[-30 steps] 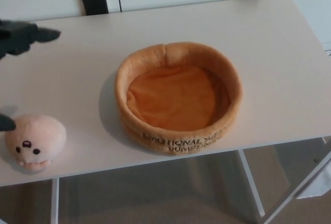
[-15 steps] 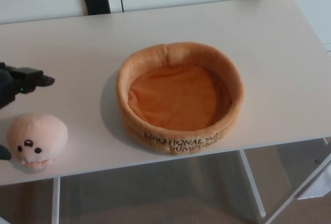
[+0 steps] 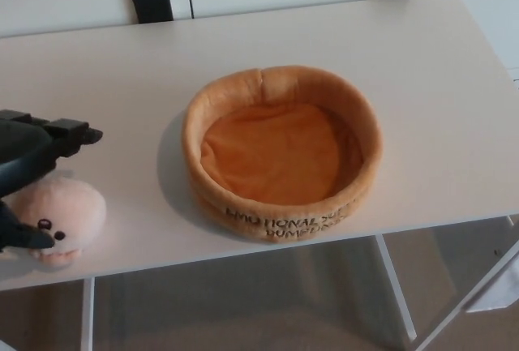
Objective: The robot walks towards a table in front, picks a dumpling toy with left hand and puts it in an orange round plate
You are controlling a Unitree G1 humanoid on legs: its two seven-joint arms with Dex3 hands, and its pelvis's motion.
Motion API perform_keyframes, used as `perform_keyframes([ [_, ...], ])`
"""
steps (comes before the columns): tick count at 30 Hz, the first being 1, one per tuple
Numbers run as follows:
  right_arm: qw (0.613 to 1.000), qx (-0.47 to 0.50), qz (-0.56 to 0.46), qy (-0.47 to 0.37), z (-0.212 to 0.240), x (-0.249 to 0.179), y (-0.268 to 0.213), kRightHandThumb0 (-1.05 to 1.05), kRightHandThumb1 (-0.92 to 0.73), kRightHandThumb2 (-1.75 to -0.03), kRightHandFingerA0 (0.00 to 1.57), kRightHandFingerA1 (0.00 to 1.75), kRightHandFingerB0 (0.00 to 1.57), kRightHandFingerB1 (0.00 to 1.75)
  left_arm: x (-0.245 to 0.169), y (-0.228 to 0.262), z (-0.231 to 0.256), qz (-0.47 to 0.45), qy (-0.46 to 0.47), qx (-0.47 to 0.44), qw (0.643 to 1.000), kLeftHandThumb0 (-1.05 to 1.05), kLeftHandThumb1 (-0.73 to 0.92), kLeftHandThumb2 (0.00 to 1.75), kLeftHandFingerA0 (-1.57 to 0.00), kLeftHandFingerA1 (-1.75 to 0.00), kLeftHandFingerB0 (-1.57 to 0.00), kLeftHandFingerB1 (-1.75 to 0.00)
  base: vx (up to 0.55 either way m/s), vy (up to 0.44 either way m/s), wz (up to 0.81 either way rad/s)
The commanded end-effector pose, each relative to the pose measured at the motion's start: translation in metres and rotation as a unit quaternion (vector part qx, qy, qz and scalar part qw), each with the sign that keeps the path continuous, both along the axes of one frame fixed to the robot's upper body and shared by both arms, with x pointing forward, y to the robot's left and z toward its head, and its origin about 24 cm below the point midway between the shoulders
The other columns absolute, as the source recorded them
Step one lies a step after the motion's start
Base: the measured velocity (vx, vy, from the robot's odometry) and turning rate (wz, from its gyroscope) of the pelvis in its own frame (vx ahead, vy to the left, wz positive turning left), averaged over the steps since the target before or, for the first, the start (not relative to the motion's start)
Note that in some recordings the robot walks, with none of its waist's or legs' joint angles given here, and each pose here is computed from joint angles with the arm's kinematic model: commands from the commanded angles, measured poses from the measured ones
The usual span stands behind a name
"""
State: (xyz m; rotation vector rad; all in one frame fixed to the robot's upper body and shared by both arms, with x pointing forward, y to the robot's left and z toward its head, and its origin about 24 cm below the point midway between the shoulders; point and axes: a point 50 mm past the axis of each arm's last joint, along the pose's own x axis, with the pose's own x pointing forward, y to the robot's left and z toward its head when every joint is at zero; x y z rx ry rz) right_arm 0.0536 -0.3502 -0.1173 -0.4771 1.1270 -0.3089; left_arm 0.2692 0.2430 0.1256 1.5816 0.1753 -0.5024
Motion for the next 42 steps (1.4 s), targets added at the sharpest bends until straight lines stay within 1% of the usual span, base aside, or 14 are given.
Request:
perform_keyframes([
  [1,1.0,-0.006,-0.003,-0.003,0.003,0.001,-0.005,-0.3,-0.48,-0.56,0.9,0.56,0.54,0.39,0.006,-0.003,-0.004,-0.008,-0.06,0.015,0.998,-0.52,0.34,0.75,0.0,-0.26,0.0,-0.28,0.0,0.0,0.0],
  [3,1.0,-0.007,0.002,-0.007,0.004,0.002,-0.005,-0.31,-0.48,-0.56,0.9,0.59,0.55,0.4,0.007,-0.004,-0.006,-0.006,-0.062,0.012,0.998,-0.52,0.34,0.75,-0.01,-0.25,-0.01,-0.28,0.0,0.0,0.0],
  [7,1.0,-0.007,0.002,-0.004,0.004,0.001,-0.006,-0.31,-0.49,-0.56,0.88,0.55,0.54,0.39,0.01,-0.005,-0.012,-0.004,-0.059,0.017,0.998,-0.54,0.34,0.76,0.0,-0.25,0.0,-0.29,0.0,0.0,0.0],
  [11,1.0,-0.007,0.005,-0.004,0.004,0.001,-0.006,-0.32,-0.48,-0.55,0.9,0.55,0.54,0.39,0.011,-0.004,-0.017,0.002,-0.03,0.029,0.999,-0.56,0.35,0.76,0.0,-0.2,0.0,-0.25,0.0,0.0,0.0],
  [23,1.0,-0.007,0.005,-0.005,0.005,0.005,-0.007,-0.32,-0.49,-0.56,0.89,0.55,0.52,0.39,0.014,-0.003,-0.023,0.008,0.012,0.059,0.998,-0.53,0.33,0.77,0.0,-0.27,0.0,-0.28,0.0,0.0,0.0],
  [24,1.0,-0.007,0.004,-0.005,0.005,0.005,-0.007,-0.31,-0.48,-0.55,0.87,0.54,0.53,0.39,0.014,-0.003,-0.022,0.01,0.019,0.064,0.998,-0.65,0.32,0.65,-0.04,-0.21,-0.03,-0.23,0.0,0.0,0.0],
  [25,1.0,-0.006,0.002,-0.005,0.005,0.005,-0.007,-0.31,-0.48,-0.55,0.87,0.54,0.53,0.39,0.014,-0.004,-0.022,0.013,0.025,0.068,0.997,-0.65,0.32,0.65,-0.04,-0.21,-0.03,-0.23,0.0,0.0,0.0],
  [26,1.0,-0.006,0.003,-0.005,0.005,0.005,-0.007,-0.31,-0.49,-0.56,0.88,0.55,0.53,0.39,0.013,-0.004,-0.022,0.015,0.032,0.067,0.997,-0.53,0.33,0.76,0.0,-0.25,0.0,-0.27,0.0,0.0,0.0],
  [28,1.0,-0.007,0.004,-0.008,0.005,0.004,-0.007,-0.31,-0.49,-0.56,0.87,0.54,0.53,0.39,0.013,-0.004,-0.023,0.015,0.04,0.072,0.997,-0.54,0.33,0.77,0.0,-0.24,0.0,-0.27,0.0,0.0,0.0],
  [29,1.0,-0.004,0.005,-0.013,0.006,0.005,-0.007,-0.33,-0.49,-0.56,0.89,0.6,0.53,0.39,0.013,-0.004,-0.024,0.017,0.047,0.073,0.996,-0.54,0.33,0.77,0.0,-0.24,0.0,-0.27,0.0,0.0,0.0],
  [31,1.0,-0.002,0.002,-0.014,0.006,0.005,-0.007,-0.32,-0.49,-0.56,0.88,0.57,0.52,0.39,0.012,-0.004,-0.024,0.019,0.053,0.075,0.996,-0.53,0.33,0.77,0.0,-0.25,0.0,-0.28,0.0,0.0,0.0],
  [34,1.0,-0.003,0.006,-0.011,0.005,0.004,-0.006,-0.32,-0.5,-0.56,0.9,0.61,0.53,0.39,0.011,-0.004,-0.025,0.016,0.059,0.082,0.995,-0.54,0.33,0.77,0.0,-0.26,0.0,-0.27,0.0,0.0,0.0],
  [38,1.0,-0.002,0.006,-0.007,0.004,0.008,-0.005,-0.33,-0.51,-0.55,0.92,0.61,0.52,0.38,0.012,-0.004,-0.025,0.017,0.069,0.09,0.993,-0.55,0.34,0.77,0.0,-0.26,0.0,-0.27,0.0,0.0,0.0],
  [42,1.0,0.0,0.0,-0.004,0.004,0.006,-0.005,-0.31,-0.49,-0.56,0.88,0.57,0.52,0.39,0.009,-0.007,-0.031,0.02,0.089,0.094,0.991,-0.54,0.34,0.77,0.0,-0.27,0.0,-0.27,0.0,0.0,0.0],
])
